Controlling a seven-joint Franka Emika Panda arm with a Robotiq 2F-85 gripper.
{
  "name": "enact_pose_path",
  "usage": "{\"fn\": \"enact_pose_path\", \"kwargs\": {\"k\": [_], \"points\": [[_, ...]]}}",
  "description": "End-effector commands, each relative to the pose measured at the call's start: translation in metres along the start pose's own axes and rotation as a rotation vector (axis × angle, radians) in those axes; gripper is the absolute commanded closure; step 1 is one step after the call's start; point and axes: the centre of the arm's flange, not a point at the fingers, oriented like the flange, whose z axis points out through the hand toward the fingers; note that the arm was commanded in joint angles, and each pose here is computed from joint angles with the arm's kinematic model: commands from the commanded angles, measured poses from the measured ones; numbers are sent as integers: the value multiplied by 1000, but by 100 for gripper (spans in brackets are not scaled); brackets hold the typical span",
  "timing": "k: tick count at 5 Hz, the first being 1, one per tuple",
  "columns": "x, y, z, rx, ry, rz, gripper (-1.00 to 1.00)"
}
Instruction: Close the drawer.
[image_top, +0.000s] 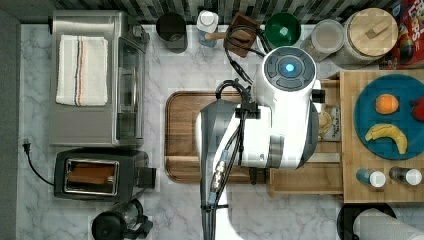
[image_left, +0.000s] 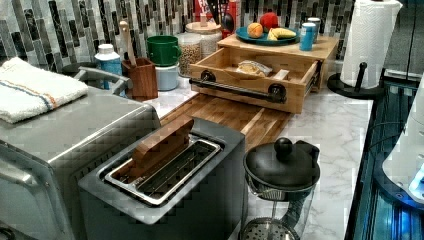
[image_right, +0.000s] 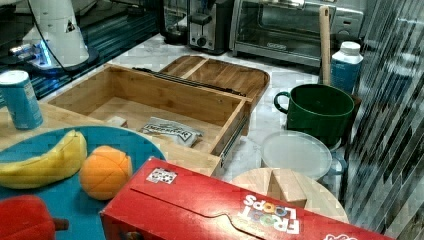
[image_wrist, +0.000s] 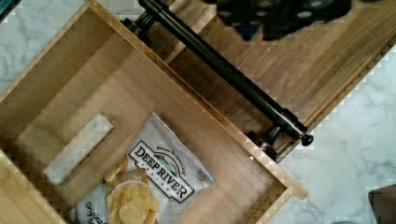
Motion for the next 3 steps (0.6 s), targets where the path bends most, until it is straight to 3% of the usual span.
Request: {"fn": "enact_pose_path", "kwargs": {"k": [1,3], "points": [[-59,-76,-19,56,-11,-424,-100],[-91,-107,-25,78,-113,-660,-100]]}}
